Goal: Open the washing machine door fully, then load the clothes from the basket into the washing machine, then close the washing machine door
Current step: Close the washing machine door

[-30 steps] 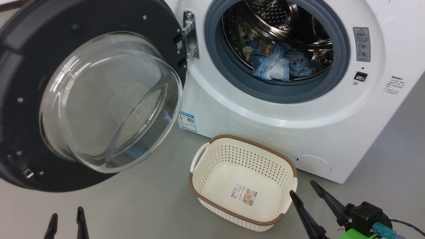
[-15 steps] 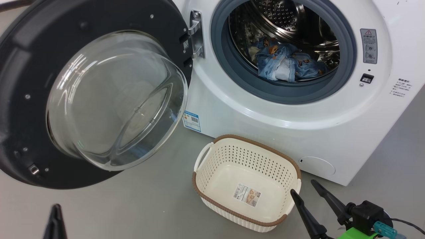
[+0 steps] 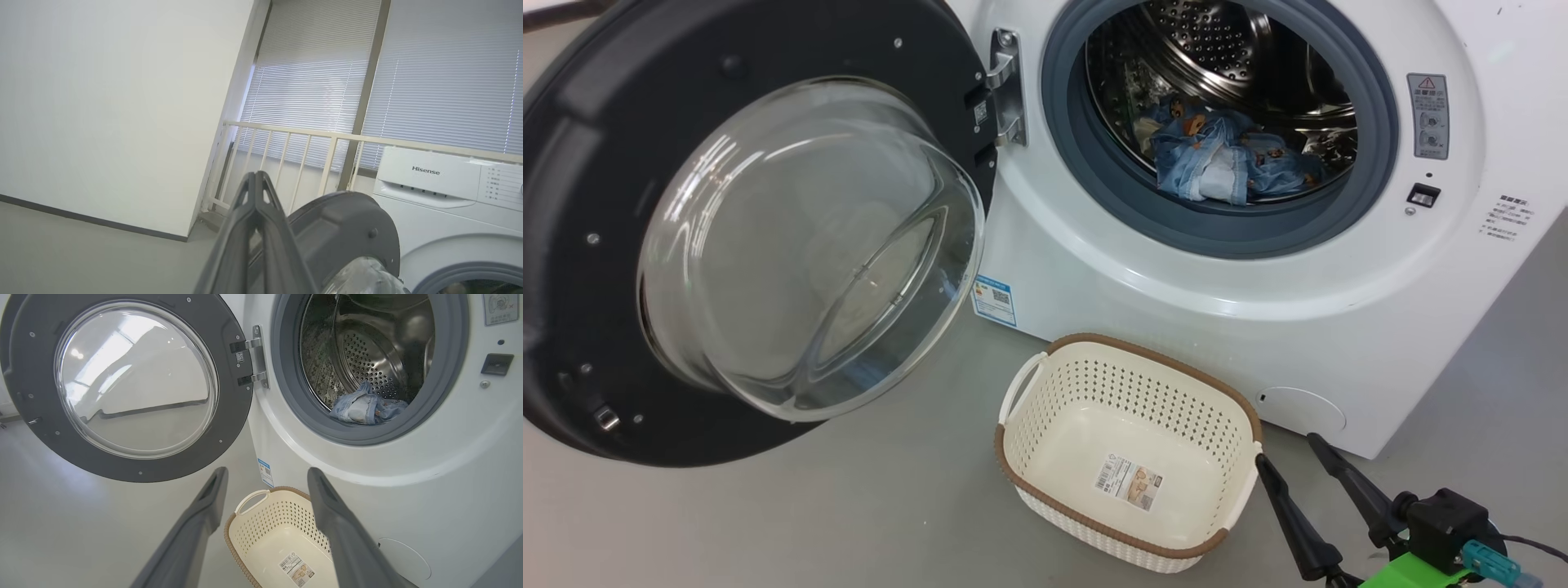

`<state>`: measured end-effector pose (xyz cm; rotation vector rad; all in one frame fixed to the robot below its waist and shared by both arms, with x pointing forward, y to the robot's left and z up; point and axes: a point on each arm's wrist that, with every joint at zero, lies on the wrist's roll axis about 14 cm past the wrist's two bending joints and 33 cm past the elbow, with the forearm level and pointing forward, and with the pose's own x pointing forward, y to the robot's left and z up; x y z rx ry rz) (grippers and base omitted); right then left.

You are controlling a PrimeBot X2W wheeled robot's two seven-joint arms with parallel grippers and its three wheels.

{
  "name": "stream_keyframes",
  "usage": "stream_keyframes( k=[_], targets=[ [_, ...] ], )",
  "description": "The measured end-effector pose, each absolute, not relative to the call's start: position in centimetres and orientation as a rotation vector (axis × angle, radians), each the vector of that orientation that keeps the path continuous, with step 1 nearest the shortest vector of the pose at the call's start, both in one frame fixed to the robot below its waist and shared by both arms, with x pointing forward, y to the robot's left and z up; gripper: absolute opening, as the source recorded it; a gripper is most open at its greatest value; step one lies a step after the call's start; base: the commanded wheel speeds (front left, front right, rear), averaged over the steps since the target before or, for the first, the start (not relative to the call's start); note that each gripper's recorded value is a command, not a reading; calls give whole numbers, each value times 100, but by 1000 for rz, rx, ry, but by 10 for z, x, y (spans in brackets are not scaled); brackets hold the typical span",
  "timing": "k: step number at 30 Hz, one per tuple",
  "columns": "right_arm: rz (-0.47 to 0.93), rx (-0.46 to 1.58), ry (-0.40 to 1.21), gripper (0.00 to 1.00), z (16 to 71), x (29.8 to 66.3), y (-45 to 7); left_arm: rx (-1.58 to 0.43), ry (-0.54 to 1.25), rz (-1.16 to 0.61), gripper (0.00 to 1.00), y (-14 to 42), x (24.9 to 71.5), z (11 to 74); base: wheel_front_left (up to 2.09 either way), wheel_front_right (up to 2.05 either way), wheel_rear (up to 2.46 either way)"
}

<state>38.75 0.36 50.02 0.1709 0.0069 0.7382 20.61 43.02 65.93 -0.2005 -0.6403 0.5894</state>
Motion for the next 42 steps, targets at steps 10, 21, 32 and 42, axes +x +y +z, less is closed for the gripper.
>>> stream_keyframes(
  k=[10, 21, 32, 42],
  targets=[
    [720, 193, 3, 100, 502, 386, 3, -410, -732, 635, 0, 514, 204, 706, 0, 0, 0],
    [708, 189, 23, 100, 495, 382, -4, -795, -282, 579, 0, 539, 254, 645, 0, 0, 0],
    [708, 176, 55, 100, 482, 387, -9, -1017, 102, 427, 0, 500, 293, 589, 0, 0, 0],
    [691, 173, 79, 100, 471, 390, -16, -1084, 284, 257, 0, 462, 320, 578, 0, 0, 0]
  ],
)
